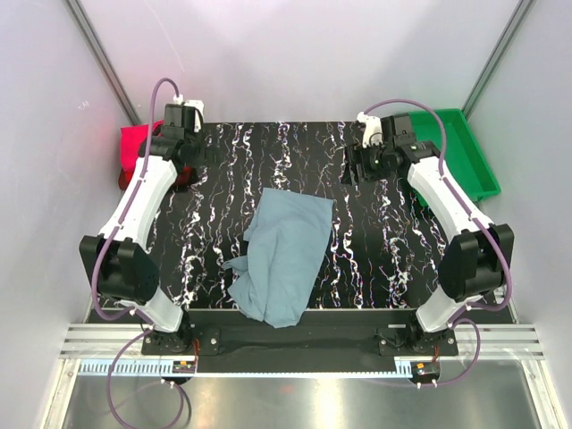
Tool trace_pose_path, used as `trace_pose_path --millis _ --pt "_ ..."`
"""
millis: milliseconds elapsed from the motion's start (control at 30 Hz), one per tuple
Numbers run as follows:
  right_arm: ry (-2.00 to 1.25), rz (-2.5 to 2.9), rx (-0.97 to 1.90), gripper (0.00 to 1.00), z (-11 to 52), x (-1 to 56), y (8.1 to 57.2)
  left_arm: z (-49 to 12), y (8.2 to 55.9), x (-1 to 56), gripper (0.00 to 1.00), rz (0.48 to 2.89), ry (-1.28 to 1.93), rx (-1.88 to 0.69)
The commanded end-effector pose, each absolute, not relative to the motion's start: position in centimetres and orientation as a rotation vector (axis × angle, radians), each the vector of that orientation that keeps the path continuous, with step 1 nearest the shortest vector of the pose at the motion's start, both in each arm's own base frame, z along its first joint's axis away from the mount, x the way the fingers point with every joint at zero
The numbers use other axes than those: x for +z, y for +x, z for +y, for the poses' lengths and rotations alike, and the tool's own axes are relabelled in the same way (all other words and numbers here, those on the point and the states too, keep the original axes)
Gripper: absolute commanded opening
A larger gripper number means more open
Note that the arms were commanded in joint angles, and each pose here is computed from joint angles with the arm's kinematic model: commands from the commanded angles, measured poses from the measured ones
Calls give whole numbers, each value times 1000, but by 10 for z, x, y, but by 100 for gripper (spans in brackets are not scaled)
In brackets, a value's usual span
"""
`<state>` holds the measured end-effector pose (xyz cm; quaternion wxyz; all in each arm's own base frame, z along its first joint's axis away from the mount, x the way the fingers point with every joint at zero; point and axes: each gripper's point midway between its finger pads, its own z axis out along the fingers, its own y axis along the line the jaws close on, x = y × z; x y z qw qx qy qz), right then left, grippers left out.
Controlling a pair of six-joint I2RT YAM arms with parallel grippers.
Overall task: Fold and stack the t-shirts
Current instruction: Move the tshirt to the center of the board, then flatten the tshirt out
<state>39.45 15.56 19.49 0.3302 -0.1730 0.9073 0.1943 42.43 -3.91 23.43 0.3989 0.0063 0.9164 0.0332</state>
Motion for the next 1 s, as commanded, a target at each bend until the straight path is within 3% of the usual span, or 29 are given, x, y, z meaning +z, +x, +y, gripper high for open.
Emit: trace_pose_path --millis 0,100,333,433,733,967 --pt "-538 2205 547 76 169 240 390 -53 416 228 99 2338 73 -28" --pt "-613 2247 592 69 178 218 380 -73 396 204 98 2427 83 -188" --pt "-973 2106 687 65 244 232 340 -112 314 129 77 2699 117 -554" --pt "-999 2086 690 65 254 236 336 -123 287 116 73 2759 99 -680" --pt "-974 2086 622 67 252 237 352 -168 209 89 72 2932 315 -893" --pt "-966 2079 580 67 246 239 354 -193 217 73 73 2972 397 -921"
